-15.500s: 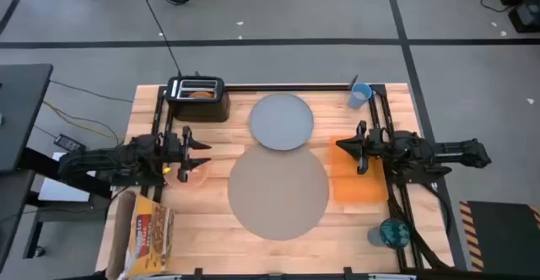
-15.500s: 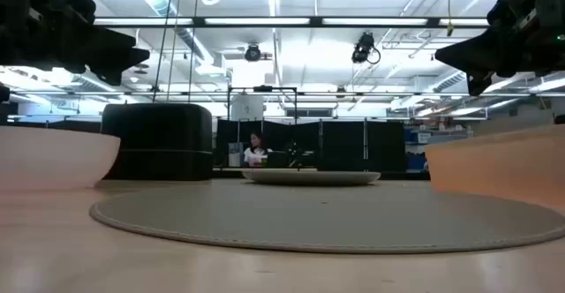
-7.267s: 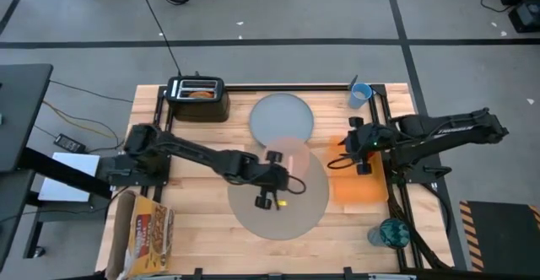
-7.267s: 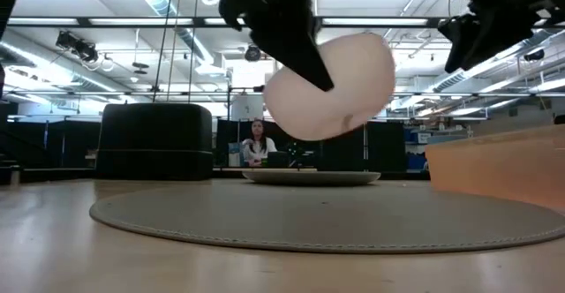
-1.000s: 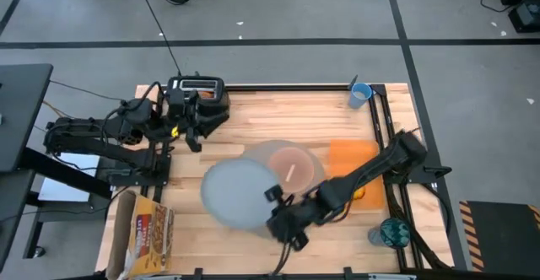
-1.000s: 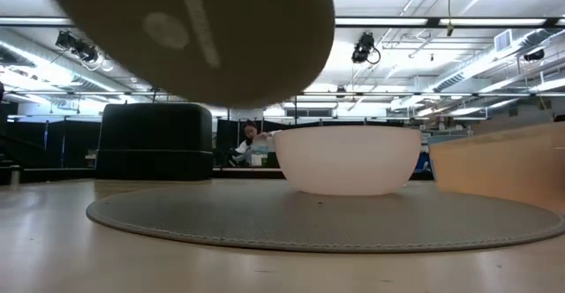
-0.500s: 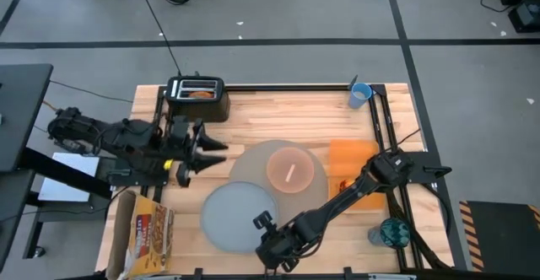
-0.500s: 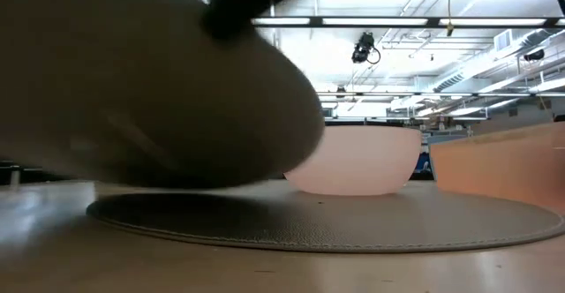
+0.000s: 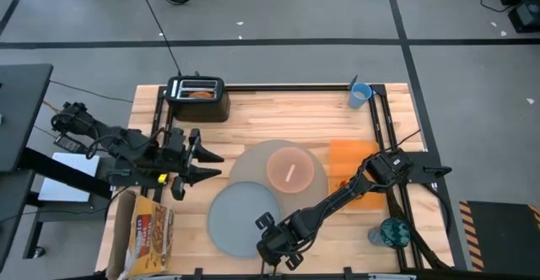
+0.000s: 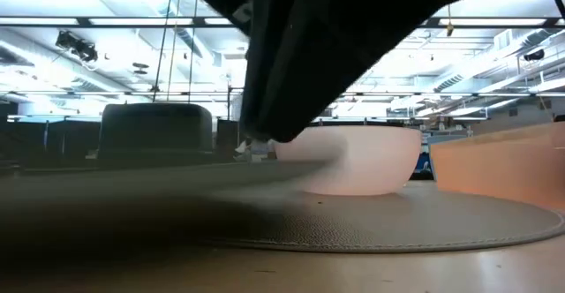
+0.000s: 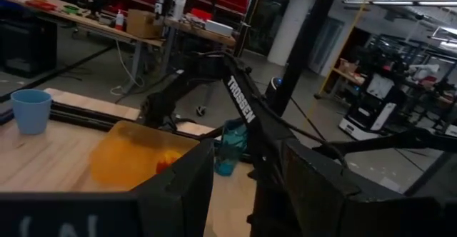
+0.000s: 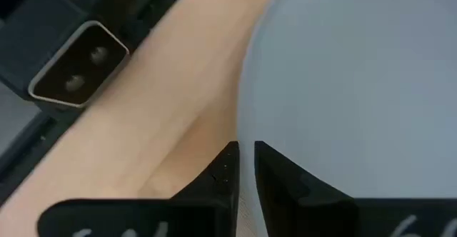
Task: Arrange a breakfast setting
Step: Put the blue plate at the bottom of the light orange bowl on the gray mat, then adjust the light orange bowl on the gray mat
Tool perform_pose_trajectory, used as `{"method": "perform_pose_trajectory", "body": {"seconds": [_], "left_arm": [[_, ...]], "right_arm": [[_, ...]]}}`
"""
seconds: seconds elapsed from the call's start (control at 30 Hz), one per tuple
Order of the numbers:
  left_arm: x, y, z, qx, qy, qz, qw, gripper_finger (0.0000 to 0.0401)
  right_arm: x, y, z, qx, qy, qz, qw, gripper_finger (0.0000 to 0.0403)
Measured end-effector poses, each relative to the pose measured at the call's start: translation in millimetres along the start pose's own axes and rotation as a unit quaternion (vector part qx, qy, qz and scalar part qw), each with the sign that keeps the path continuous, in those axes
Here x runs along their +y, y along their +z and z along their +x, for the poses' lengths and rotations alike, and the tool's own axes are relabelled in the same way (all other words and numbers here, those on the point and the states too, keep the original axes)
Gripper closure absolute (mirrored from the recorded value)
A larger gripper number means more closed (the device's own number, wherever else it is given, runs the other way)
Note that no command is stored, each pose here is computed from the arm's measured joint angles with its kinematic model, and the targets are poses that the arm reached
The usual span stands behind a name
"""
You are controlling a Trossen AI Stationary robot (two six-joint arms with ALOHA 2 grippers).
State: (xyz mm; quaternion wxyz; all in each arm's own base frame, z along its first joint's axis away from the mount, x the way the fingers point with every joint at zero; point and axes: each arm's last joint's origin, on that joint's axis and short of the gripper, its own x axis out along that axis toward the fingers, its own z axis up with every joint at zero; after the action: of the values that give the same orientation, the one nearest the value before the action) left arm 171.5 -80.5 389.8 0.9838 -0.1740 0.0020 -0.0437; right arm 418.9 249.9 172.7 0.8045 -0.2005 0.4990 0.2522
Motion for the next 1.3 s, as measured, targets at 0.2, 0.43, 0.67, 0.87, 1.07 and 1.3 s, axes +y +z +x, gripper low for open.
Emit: {"method": "perform_pose_trajectory", "body": {"seconds": [0.2, 0.43, 0.67, 0.87, 1.07, 1.3], "left_arm": [[-5, -4, 1, 0.007, -0.006, 0.002, 1.0, 0.023], [-6, -8, 0, 0.024, -0.005, 0.009, 1.0, 0.023], [-2, -16, 0, 0.065, 0.01, 0.021, 0.998, 0.023], [3, -31, -4, 0.137, 0.036, 0.047, 0.989, 0.023], [12, -53, -8, 0.247, 0.075, 0.1, 0.961, 0.023], [20, -74, -7, 0.336, 0.116, 0.136, 0.925, 0.023]], "right_arm": [[-3, 4, 2, -0.028, -0.004, -0.004, 1.0, 0.0313], [-13, 22, -54, -0.026, -0.064, 0.088, 0.994, 0.0247], [-31, -16, -138, 0.061, -0.13, 0.238, 0.96, 0.0223], [-30, -68, -147, 0.135, -0.146, 0.321, 0.926, 0.0222], [-31, -128, -128, 0.17, -0.138, 0.398, 0.891, 0.0221], [-49, -173, -114, 0.201, -0.129, 0.417, 0.877, 0.0221]]}}
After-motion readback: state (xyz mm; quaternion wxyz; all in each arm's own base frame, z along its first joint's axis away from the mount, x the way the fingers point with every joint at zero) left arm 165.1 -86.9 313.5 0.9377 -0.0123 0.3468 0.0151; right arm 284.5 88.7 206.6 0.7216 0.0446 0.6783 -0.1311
